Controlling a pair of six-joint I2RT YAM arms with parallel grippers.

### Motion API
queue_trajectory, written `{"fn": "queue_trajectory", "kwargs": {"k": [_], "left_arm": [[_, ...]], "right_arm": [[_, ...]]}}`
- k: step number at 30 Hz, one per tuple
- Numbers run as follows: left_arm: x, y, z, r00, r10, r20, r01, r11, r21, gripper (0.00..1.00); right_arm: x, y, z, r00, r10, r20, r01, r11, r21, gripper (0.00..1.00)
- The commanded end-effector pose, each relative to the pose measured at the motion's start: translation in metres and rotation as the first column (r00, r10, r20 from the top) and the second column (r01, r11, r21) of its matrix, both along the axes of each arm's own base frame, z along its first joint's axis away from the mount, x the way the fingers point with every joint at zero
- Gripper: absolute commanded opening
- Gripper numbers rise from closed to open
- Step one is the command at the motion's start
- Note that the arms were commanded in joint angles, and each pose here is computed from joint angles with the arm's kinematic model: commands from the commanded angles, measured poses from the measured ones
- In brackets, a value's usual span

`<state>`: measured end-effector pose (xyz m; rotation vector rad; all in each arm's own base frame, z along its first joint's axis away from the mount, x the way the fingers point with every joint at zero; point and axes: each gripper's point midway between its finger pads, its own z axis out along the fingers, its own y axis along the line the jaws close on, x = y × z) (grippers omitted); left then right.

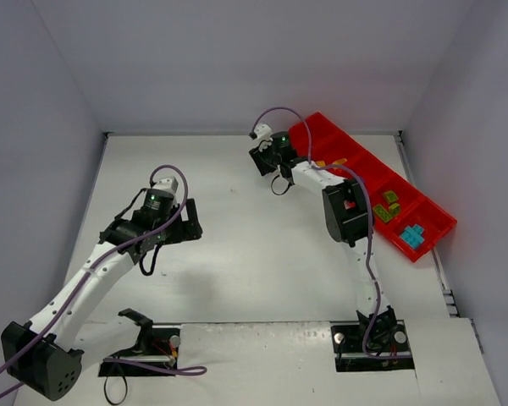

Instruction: Sort the legos into containers by color

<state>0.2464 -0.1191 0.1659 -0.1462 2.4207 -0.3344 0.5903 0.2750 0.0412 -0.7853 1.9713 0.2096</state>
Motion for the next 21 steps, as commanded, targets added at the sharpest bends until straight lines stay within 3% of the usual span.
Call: {"fn": "queue_trajectory", "kwargs": {"k": [1, 7, 14, 17, 21], "left_arm": [[0.005, -0.004, 0.015, 0.999, 0.012, 0.050, -0.010, 0.999, -0.041, 0.84], [0.006, -0.004, 0.019, 0.997, 0.016, 0.070, -0.012, 0.999, -0.053, 0.84], [0.004, -0.008, 0.023, 0.997, -0.006, 0.079, 0.012, 0.997, -0.070, 0.84], [0.004, -0.008, 0.022, 0.997, -0.007, 0.076, 0.013, 0.997, -0.071, 0.84], [0.003, -0.008, 0.023, 0.997, -0.003, 0.077, 0.009, 0.997, -0.071, 0.84]], "right_arm": [[-0.052, 0.006, -0.022, 0.988, 0.031, -0.154, -0.036, 0.999, -0.027, 0.50], [-0.095, 0.004, -0.011, 0.982, 0.025, -0.186, -0.033, 0.999, -0.041, 0.49], [-0.084, -0.002, 0.036, 0.994, -0.046, -0.102, 0.045, 0.999, -0.015, 0.49], [-0.070, 0.002, 0.048, 0.988, -0.115, -0.100, 0.120, 0.992, 0.039, 0.54], [-0.057, 0.012, 0.053, 0.969, -0.205, -0.136, 0.223, 0.966, 0.129, 0.68]]}}
